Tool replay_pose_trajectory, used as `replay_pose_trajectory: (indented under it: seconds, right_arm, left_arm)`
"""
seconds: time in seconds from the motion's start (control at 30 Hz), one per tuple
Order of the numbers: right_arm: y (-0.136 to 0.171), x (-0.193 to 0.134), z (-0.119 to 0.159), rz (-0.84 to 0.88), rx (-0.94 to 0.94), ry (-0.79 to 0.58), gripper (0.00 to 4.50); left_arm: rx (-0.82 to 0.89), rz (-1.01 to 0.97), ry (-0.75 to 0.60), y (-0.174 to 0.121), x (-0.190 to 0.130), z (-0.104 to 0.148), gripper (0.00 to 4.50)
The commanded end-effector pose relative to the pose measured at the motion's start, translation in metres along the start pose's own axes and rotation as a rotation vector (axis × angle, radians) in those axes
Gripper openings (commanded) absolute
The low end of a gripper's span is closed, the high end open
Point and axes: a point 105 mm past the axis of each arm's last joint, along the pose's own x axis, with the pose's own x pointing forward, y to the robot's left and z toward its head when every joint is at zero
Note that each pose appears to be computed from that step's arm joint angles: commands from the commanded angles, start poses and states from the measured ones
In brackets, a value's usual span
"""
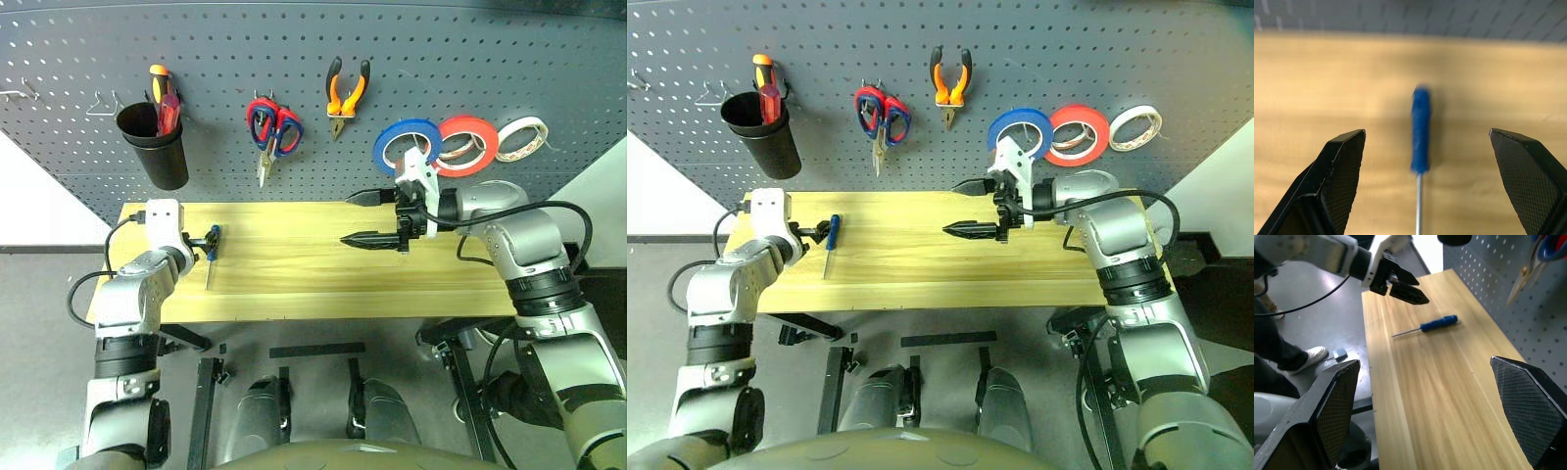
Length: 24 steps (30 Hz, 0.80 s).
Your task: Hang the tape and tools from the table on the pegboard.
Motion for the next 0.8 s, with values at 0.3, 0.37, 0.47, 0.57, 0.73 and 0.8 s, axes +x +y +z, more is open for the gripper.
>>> replay_pose_trajectory:
  seconds: [0.3, 0.37, 0.47, 0.57, 0.73, 0.8]
  right_arm:
    - [-0.011, 0.019, -0.008, 0.015, 0.006, 0.073, 4.50]
    - [-0.014, 0.026, -0.012, -0.004, -0.004, 0.087, 4.50]
    - [-0.016, 0.034, -0.010, -0.013, 0.011, 0.063, 4.50]
    - [-0.015, 0.043, -0.005, -0.011, 0.031, 0.039, 4.50]
    - [-0.023, 0.049, -0.018, -0.055, -0.013, 0.101, 4.50]
    - [-0.024, 0.051, -0.018, -0.053, -0.020, 0.094, 4.50]
  left_arm:
    - [-0.044, 0.024, 0.067, -0.003, 0.030, 0.023, 4.26]
    - [-0.070, 0.021, 0.094, -0.004, 0.034, 0.019, 4.26]
    - [-0.120, 0.047, 0.114, 0.001, 0.040, 0.015, 4.26]
    - [-0.126, 0.054, 0.123, 0.001, 0.045, 0.013, 4.26]
    - [-0.113, 0.044, 0.143, -0.003, 0.049, 0.008, 4.26]
    - [-0.116, 0.043, 0.143, -0.004, 0.050, 0.007, 4.26]
